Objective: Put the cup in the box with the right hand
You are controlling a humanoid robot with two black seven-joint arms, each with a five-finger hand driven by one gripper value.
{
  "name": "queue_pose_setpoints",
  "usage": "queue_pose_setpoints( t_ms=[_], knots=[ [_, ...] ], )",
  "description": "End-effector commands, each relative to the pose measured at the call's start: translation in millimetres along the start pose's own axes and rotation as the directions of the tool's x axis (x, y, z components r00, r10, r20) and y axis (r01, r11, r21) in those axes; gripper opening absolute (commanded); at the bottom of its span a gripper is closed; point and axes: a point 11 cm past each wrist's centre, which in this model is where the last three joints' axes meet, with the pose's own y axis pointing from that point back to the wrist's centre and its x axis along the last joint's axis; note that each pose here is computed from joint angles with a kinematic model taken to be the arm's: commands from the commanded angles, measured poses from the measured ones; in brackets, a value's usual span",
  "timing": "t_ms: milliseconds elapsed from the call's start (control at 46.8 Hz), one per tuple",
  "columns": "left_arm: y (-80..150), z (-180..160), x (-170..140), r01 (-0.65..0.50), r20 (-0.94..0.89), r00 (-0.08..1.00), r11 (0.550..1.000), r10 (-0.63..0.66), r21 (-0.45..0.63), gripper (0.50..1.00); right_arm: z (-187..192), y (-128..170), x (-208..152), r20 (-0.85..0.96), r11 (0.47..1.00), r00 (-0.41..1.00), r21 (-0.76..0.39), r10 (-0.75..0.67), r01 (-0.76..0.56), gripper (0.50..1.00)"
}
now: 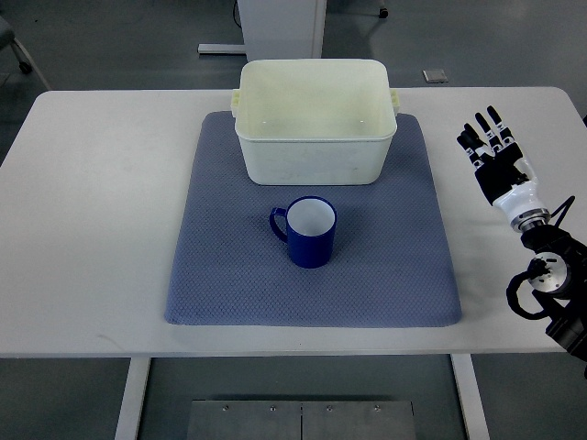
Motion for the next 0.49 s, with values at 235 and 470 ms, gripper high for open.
queue_pose_setpoints(
  t_ms=[235,470],
  knots=[
    [0,0,0,0.0,0.0,1.0,1.0,0.0,0.0,1.0,-23,3,16,-0.038,1.0,0.999,0.022,0.019,-0.018,1.0],
    [0,0,0,0.0,0.0,1.0,1.0,0.0,0.0,1.0,-43,6,27,-0.063,0.999,0.998,0.045,0.025,-0.022,1.0]
  ],
)
